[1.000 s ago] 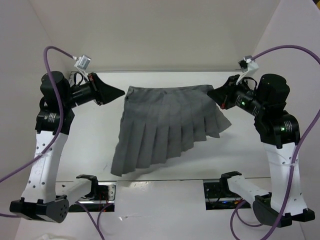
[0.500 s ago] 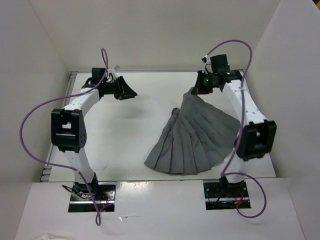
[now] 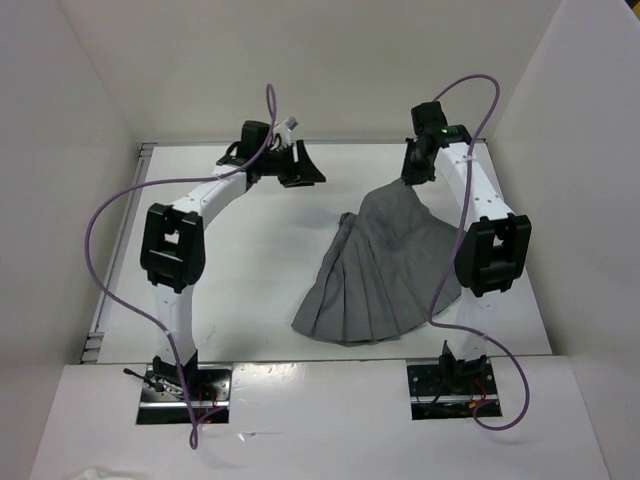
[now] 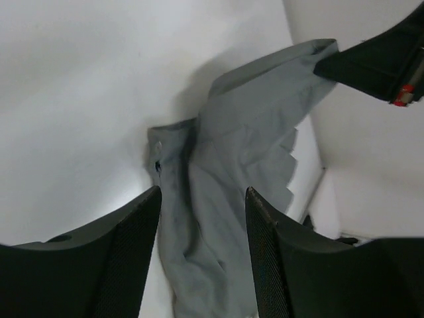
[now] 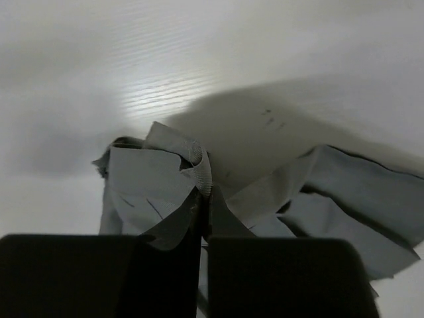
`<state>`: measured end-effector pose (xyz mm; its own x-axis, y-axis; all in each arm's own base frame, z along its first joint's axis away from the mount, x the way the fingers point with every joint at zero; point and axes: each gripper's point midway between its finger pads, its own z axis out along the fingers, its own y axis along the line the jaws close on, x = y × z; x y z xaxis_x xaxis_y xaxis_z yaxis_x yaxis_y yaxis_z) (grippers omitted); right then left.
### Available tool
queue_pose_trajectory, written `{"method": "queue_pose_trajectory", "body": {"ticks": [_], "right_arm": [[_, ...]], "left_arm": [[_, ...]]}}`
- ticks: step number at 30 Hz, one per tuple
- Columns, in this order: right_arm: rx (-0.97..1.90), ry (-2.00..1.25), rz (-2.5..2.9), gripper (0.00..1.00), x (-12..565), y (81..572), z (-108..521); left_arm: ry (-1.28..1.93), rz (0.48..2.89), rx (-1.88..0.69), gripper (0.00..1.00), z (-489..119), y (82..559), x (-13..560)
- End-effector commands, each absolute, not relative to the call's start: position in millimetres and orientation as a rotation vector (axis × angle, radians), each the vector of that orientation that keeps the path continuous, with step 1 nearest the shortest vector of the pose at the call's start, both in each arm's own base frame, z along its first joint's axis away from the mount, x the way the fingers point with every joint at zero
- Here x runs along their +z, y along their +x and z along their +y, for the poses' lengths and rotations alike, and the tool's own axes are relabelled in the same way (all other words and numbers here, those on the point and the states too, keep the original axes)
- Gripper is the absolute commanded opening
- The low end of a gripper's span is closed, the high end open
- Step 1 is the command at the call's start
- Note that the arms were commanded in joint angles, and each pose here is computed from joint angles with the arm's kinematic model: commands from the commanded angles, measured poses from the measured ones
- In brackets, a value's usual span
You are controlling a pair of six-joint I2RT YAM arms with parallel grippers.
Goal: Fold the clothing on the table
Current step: Flatten the skirt out
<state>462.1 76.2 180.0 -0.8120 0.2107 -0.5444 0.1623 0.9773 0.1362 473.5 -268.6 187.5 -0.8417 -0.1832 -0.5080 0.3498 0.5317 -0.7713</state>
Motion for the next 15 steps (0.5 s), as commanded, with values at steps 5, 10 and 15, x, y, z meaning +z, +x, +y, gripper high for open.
{"method": "queue_pose_trajectory", "body": {"ticks": [5, 10, 15], "right_arm": [[-0.130, 0.487, 2.517, 0.00, 185.1, 445.7, 15.4], [-0.137, 0.499, 2.524, 0.00, 181.1, 446.4, 11.3], [-0.127, 0.507, 2.525, 0.00, 181.7, 444.2, 8.9]], "left_arm": [[0.309, 2.283, -0.908, 0.61, -302.4, 503.3, 143.6], [0.416, 2.288, -0.815, 0.61, -327.2, 510.5, 119.2], [0.467, 2.323, -0.754, 0.61, -341.5, 508.1, 91.0]]}}
